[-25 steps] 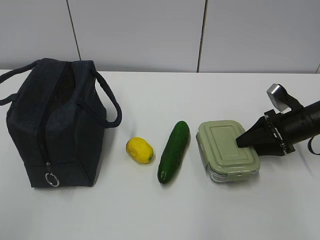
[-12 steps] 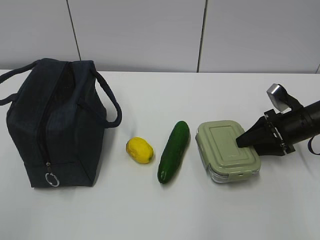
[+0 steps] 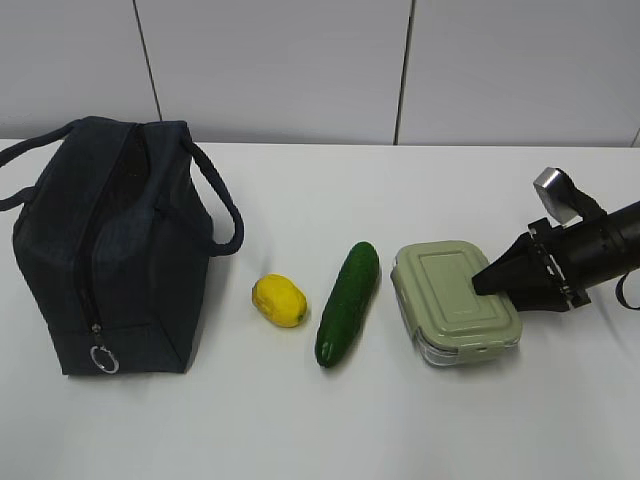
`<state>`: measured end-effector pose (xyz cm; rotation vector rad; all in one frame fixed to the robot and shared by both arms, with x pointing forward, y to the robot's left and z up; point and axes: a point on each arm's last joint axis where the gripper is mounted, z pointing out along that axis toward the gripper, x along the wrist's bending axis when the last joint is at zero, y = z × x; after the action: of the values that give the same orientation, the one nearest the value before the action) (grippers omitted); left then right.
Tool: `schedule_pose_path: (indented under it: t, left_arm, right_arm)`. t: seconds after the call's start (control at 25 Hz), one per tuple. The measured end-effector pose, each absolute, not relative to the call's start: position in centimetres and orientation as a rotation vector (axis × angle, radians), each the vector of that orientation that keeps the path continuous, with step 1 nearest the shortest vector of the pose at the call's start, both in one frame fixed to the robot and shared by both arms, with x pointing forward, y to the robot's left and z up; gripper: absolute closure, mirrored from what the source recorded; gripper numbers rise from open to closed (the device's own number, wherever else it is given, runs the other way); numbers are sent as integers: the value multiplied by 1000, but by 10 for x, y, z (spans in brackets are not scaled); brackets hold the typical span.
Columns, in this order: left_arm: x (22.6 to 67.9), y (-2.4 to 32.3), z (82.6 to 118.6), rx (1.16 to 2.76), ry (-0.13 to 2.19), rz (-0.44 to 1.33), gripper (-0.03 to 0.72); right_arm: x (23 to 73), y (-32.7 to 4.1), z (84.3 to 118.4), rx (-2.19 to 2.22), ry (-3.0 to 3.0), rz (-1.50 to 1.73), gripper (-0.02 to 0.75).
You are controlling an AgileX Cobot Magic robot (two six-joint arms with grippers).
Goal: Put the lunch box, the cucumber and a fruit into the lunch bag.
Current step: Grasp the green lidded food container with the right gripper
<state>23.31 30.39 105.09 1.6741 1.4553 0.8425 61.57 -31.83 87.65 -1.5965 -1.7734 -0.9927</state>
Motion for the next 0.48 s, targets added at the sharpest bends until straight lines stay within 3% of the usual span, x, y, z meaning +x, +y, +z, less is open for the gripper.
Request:
schedule_pose_path:
  t: [0.48]
  left_arm:
    - [233,304,1051,1674,1455,842,241]
  right_arm:
    - [616,-318,877,-1605,-1759,-986,358]
